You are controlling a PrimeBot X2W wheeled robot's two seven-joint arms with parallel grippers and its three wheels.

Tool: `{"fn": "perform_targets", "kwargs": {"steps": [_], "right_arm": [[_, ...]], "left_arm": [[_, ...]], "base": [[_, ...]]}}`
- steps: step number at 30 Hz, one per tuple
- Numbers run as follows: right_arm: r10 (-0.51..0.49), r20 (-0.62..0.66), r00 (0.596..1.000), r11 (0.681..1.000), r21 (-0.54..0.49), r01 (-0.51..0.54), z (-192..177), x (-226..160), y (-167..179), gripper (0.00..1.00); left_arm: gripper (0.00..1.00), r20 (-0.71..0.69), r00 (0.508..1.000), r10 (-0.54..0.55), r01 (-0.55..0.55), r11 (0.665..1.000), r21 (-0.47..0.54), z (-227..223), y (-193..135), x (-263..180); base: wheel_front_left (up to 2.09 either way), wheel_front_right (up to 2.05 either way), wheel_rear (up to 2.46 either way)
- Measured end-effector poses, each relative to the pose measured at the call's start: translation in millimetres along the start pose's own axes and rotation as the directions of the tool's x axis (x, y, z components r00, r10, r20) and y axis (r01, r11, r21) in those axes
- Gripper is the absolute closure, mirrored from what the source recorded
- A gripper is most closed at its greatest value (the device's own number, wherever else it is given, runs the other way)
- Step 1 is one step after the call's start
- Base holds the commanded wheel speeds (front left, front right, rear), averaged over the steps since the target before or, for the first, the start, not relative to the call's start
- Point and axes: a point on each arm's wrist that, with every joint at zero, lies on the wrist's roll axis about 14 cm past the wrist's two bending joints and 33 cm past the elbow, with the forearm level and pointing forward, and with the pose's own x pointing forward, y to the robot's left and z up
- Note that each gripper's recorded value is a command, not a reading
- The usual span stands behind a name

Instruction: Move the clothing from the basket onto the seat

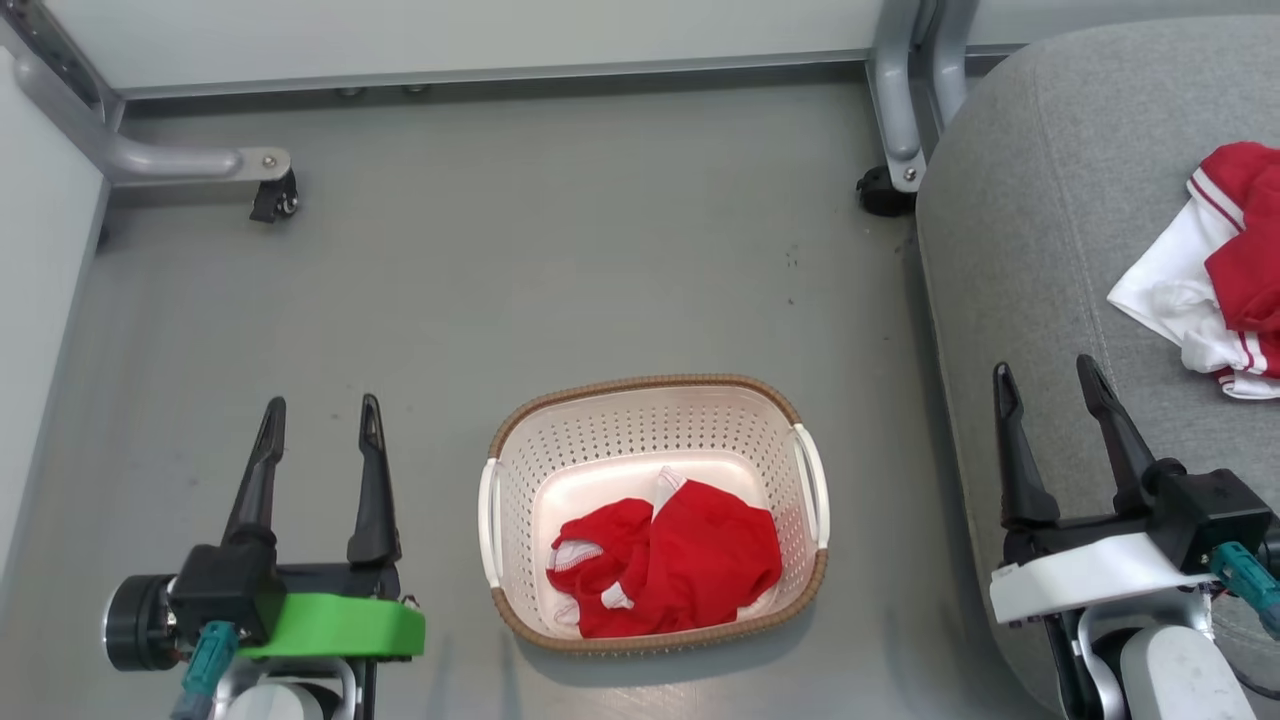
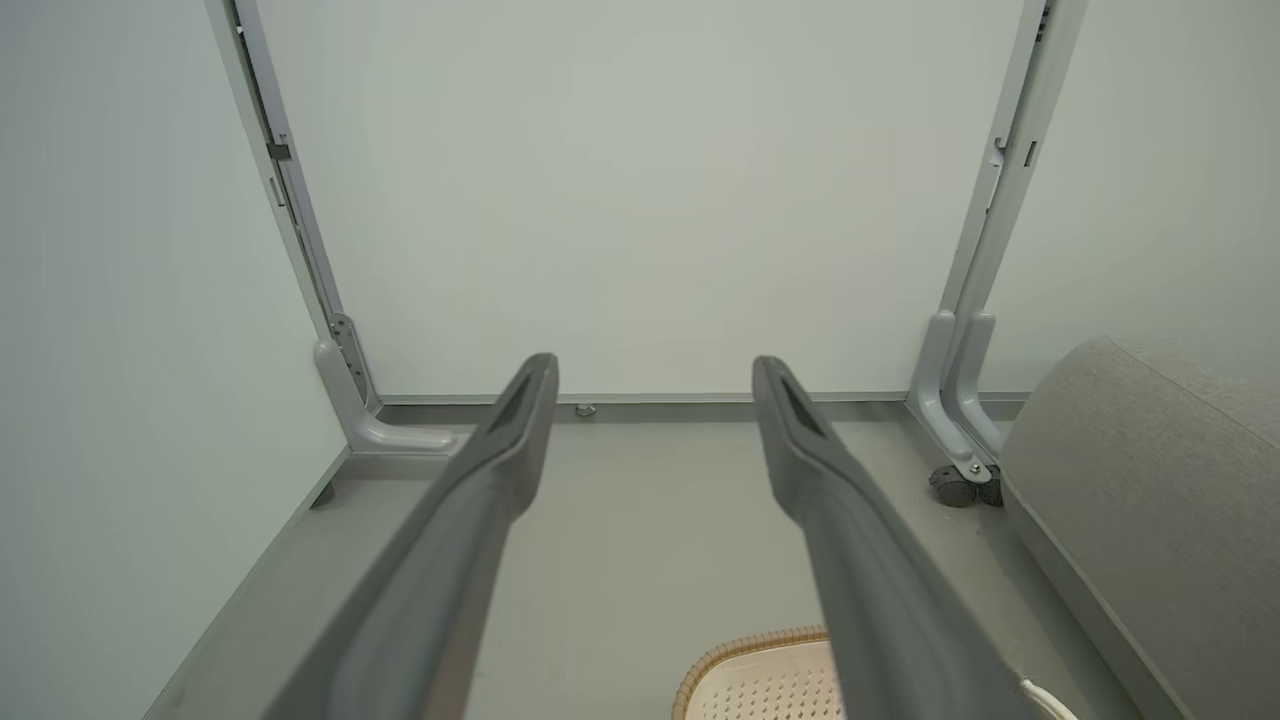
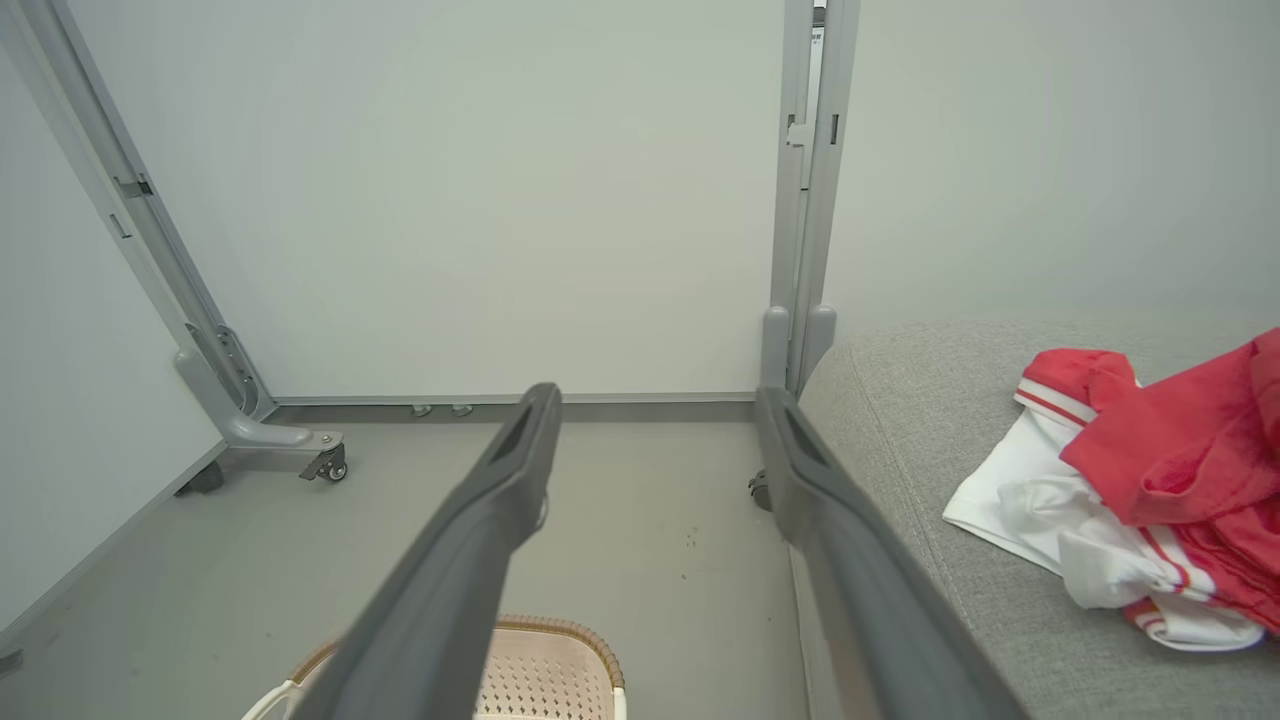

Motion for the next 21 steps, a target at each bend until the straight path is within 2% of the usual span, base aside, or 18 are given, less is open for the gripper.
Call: {"fn": "perform_targets", "kwargs": {"steps": [21], "right_arm": [[-0.015,-0.03,0.999,1.0,0.001,0.015,2.2,-29.8,-0.5,0.0]], "left_arm": [[0.0,-0.081,0.995,-0.055,0.057,0.998,0.012,-21.6,-14.2,-27.4]], "base": [[0.0,0.0,0.0]]}}
